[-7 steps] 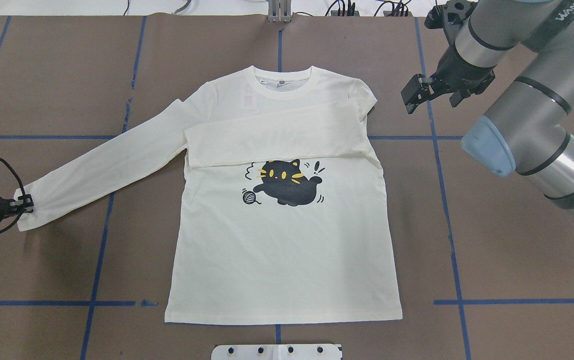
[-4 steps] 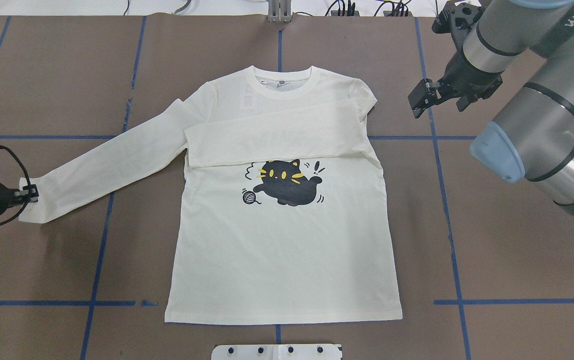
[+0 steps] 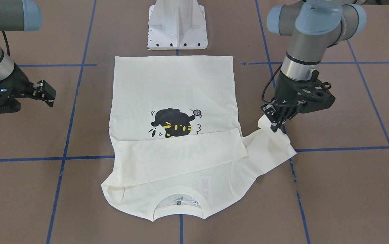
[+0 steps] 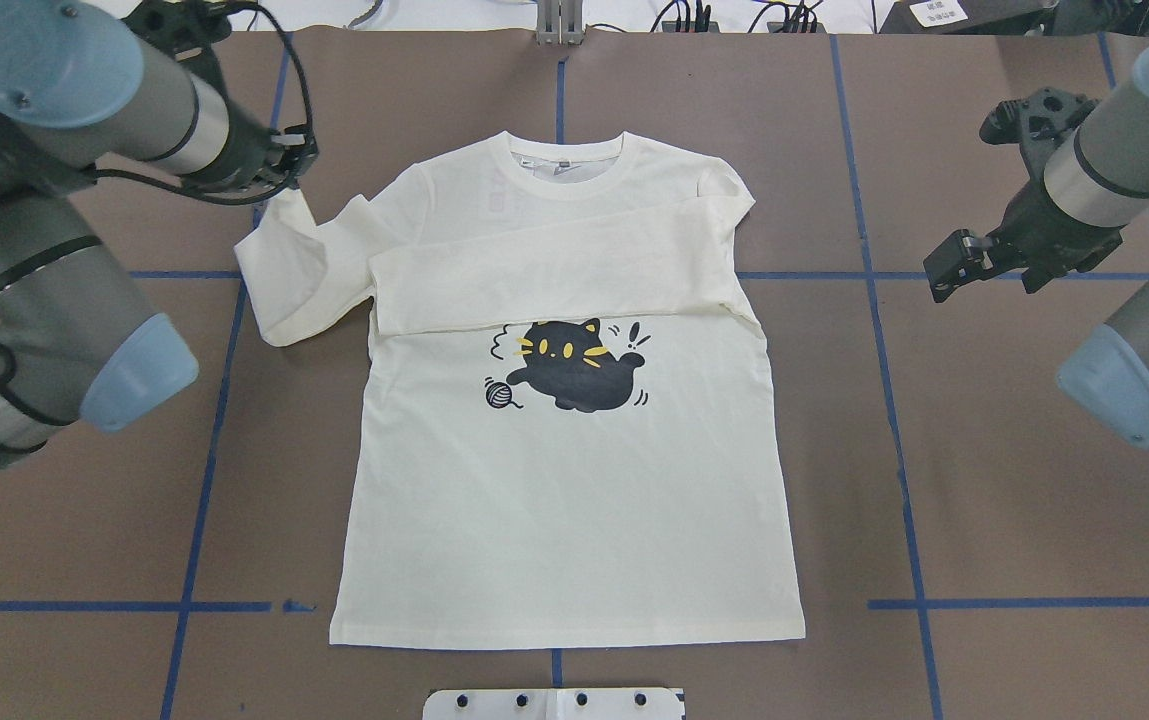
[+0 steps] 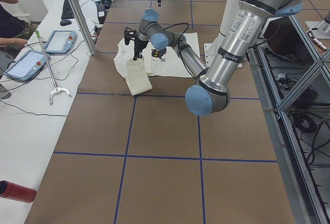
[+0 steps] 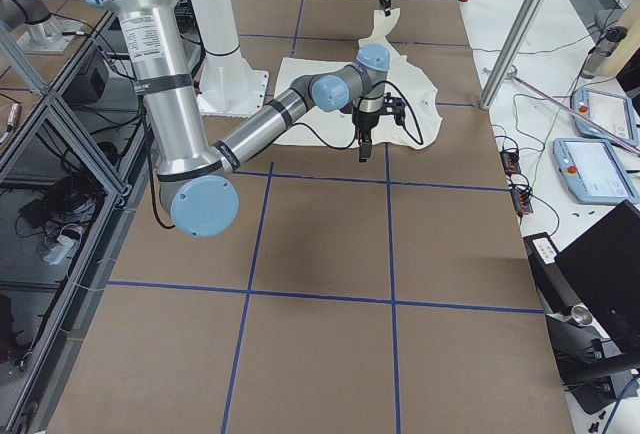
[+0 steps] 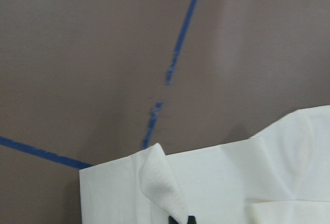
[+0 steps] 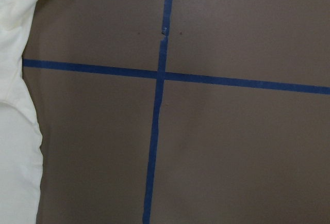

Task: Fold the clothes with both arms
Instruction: 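Fold the grasped sleeve with the left gripper across the shirt body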

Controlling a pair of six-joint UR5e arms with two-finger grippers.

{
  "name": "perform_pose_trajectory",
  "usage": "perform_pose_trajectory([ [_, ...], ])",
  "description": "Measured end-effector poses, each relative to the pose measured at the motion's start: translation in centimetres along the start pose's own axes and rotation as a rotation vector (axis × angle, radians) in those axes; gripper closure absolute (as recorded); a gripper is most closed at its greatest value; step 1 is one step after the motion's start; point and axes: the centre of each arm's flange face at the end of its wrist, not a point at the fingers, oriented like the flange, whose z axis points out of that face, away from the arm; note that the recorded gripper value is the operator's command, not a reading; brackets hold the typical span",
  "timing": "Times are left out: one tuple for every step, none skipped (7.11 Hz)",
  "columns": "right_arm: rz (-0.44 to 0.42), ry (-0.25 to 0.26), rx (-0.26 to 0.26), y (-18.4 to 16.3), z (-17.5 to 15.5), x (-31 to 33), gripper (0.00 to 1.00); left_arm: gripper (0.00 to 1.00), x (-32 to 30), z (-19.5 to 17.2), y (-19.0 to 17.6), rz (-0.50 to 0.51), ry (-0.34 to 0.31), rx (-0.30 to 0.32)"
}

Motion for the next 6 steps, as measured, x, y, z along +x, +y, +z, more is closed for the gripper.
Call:
perform_pose_trajectory([
  [0.007,0.004,-0.002,0.1,0.1,0.5,0.0,1.0,6.7,-2.3,-0.8,0.009,0.078,-0.012],
  [0.012,0.006,-0.003,0.1,0.1,0.7,0.0,1.0,12.7,-4.4,-0.8,0.002,0.142,-0.028],
  [0.015,0.007,-0.005,0.0,0.2,0.8,0.0,1.0,17.6,-5.1,0.5,-0.011,0.176,-0.06],
  [0.018,0.01,-0.007,0.0,0.3,0.9,0.0,1.0,21.0,-4.2,2.6,-0.008,0.179,-0.084],
  [0.019,0.011,-0.01,0.0,0.5,1.0,0.0,1.0,23.1,-2.6,4.9,0.003,0.165,-0.09],
  [0.019,0.011,-0.011,0.0,0.5,1.0,0.0,1.0,25.1,-0.4,6.7,0.002,0.146,-0.089],
])
